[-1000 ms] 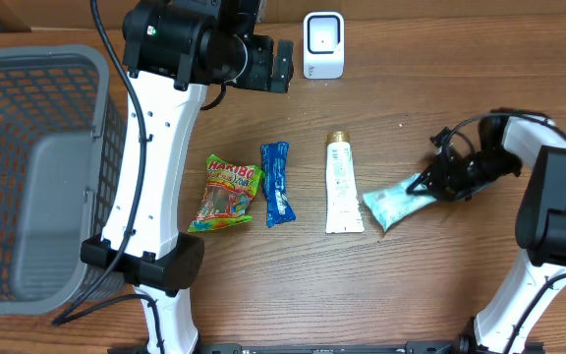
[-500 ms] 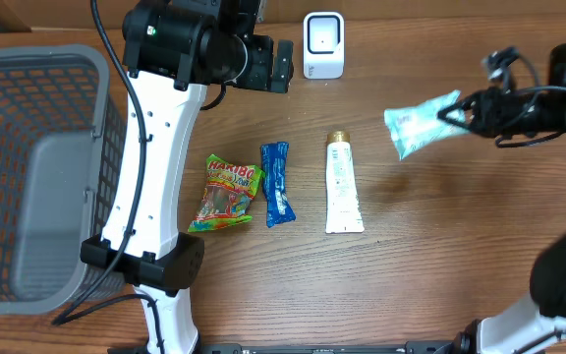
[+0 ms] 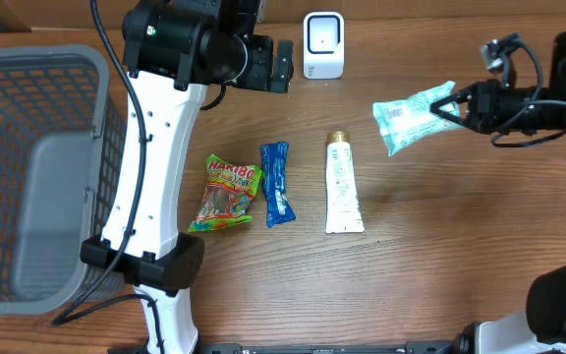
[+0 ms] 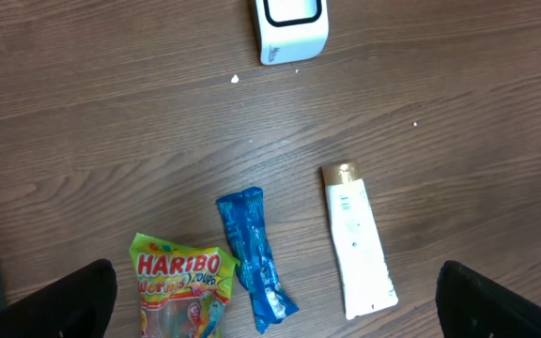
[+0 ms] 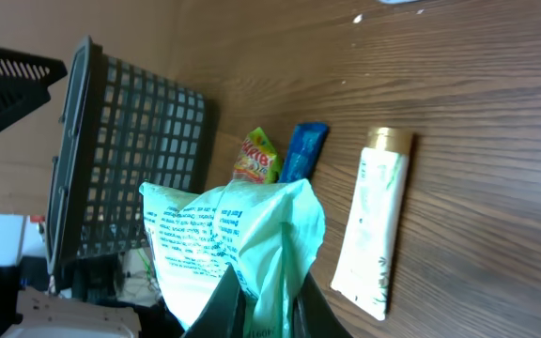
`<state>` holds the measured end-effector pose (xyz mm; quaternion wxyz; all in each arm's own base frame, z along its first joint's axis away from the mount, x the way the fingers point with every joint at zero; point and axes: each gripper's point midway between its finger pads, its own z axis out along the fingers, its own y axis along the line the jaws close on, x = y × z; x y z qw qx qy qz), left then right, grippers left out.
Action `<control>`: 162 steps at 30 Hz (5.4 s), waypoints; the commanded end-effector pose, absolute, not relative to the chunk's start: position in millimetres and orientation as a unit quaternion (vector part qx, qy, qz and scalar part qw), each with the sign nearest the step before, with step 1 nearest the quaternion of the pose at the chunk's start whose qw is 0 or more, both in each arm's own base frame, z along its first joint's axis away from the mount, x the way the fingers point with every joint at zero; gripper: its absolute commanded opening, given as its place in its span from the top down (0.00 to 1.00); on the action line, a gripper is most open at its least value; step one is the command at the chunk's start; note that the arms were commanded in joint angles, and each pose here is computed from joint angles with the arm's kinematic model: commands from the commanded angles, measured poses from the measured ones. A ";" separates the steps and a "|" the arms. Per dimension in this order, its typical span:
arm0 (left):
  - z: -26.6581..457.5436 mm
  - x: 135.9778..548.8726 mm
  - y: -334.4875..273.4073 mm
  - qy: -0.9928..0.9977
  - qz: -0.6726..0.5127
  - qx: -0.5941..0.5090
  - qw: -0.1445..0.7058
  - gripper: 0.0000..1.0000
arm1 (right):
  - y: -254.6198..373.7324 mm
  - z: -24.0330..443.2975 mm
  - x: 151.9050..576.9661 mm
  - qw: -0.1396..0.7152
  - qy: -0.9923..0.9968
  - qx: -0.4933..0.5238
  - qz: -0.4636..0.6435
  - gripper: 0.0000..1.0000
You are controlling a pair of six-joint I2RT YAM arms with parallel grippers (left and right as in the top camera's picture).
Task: Scan the item barcode
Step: 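Lift the wipes pack and carry it toward the white scanner, then hold the wipes pack in front of the scanner window, then carry the wipes pack right and release it on the table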
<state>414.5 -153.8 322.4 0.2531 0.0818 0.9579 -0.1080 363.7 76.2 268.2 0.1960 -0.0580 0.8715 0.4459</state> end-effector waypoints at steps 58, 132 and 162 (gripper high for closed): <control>307.2 425.3 -30.4 0.971 -0.029 -0.074 0.224 0.00 | 178.5 280.6 540.7 0.540 0.822 -0.174 -0.055 0.96; 307.2 425.3 -30.2 0.971 -0.029 -0.074 0.224 0.00 | 198.6 330.9 503.5 0.576 0.812 -0.093 -0.021 0.96; 307.2 425.3 -30.2 0.971 -0.029 -0.074 0.224 0.00 | -57.6 99.0 395.3 0.158 0.891 0.384 0.182 0.96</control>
